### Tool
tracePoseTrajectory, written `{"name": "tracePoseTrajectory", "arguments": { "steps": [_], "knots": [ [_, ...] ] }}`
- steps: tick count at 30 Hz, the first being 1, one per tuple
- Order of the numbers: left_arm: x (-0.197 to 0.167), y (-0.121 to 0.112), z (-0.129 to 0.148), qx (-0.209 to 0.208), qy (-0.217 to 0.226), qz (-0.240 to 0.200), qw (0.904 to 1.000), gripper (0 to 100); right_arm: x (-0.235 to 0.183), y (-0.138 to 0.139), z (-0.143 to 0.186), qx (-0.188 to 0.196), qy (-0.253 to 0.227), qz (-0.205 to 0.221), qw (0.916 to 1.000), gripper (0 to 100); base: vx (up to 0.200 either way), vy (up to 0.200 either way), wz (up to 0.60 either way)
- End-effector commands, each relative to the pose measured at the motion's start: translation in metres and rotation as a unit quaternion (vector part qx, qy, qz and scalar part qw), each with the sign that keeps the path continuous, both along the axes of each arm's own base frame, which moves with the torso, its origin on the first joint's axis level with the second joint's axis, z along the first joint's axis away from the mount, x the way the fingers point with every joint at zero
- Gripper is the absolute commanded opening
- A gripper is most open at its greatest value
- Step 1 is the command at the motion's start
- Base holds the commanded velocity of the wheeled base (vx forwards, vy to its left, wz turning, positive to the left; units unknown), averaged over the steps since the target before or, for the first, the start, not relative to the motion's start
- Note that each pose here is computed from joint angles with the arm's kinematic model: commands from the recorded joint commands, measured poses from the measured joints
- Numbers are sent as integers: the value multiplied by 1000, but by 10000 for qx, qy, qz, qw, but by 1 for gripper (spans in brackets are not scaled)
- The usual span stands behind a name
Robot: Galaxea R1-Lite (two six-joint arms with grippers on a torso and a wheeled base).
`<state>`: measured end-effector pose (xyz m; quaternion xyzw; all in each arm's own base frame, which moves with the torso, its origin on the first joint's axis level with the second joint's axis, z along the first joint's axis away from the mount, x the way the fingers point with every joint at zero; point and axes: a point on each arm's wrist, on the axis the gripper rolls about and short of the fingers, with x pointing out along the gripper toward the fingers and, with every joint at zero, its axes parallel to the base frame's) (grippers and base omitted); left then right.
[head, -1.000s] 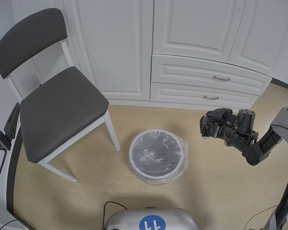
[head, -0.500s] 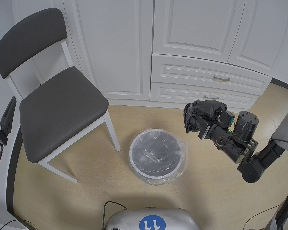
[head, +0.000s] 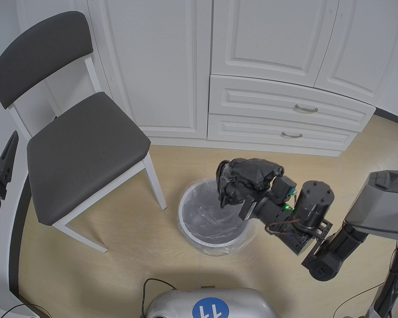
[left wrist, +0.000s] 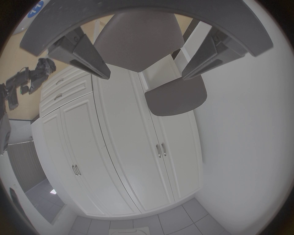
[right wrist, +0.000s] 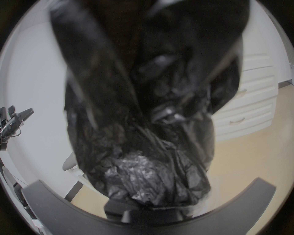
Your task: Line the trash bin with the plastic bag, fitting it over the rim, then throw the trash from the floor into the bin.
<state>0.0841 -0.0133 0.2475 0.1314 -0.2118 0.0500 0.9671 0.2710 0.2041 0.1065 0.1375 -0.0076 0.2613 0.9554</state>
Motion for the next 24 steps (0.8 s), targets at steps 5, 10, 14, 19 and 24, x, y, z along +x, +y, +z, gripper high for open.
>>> {"name": "tracePoseTrajectory", "arguments": {
  "steps": [5,10,14,19,24],
  "knots": [
    [0,5,4,-17,-39,297,9996,100,-6,29,-44,-131,553,392,9976,0,0,0,0],
    [4,12,0,25,203,742,9970,100,4,42,-68,76,882,431,9951,0,0,0,0],
    [6,16,-1,40,378,954,9947,100,11,46,-80,175,1014,405,9939,0,0,0,0],
    [7,18,-2,43,455,1091,9930,100,16,48,-88,220,1083,364,9932,0,0,0,0],
    [8,20,-3,47,524,1160,9919,100,25,50,-99,277,1139,309,9926,0,0,0,0]
  ]
}}
